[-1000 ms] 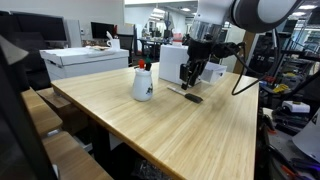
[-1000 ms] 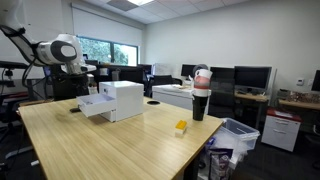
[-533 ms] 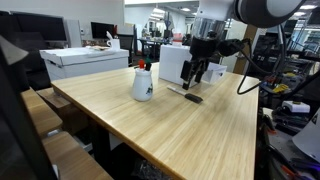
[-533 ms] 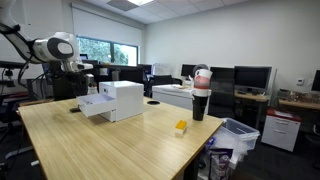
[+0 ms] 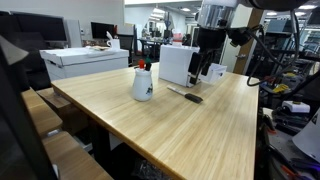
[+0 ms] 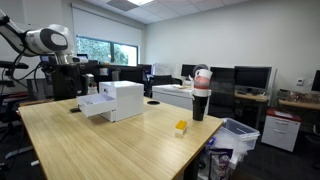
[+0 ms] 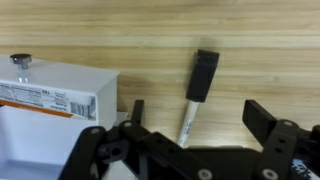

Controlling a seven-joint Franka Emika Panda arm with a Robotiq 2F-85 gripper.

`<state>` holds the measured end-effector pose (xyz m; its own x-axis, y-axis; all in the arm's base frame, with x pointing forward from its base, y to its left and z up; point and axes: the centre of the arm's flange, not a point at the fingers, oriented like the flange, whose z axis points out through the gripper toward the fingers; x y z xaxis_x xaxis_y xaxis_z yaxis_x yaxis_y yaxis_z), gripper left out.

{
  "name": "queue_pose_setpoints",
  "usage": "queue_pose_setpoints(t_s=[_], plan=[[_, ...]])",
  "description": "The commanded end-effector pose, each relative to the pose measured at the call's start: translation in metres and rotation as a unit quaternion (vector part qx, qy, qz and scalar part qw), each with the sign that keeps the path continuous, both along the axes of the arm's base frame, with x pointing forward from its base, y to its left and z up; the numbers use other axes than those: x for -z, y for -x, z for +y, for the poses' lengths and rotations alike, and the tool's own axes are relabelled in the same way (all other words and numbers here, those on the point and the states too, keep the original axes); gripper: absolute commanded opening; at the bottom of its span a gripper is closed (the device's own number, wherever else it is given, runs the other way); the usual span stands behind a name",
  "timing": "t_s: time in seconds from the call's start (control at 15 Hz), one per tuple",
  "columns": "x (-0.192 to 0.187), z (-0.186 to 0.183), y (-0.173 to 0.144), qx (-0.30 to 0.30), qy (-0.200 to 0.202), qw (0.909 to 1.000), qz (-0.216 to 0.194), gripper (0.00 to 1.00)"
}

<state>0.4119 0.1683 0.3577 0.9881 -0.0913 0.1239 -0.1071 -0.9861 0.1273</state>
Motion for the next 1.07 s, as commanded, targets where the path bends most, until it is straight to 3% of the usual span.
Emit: queue_pose_setpoints(t_s=[0.0, 0.2, 0.53, 1.0], plan=[[-0.001, -0.007, 0.003, -0.029, -0.013, 0.9994, 0.012, 1.0], [0.007, -0.012, 0.0, -0.025, -0.015, 0.9995, 0.011, 1.0], [0.025, -0.018, -0.006, 0.015, -0.028, 0.999, -0.032, 1.0], [0.04, -0.023, -0.013, 0.054, -0.031, 0.9965, -0.055, 1.0]])
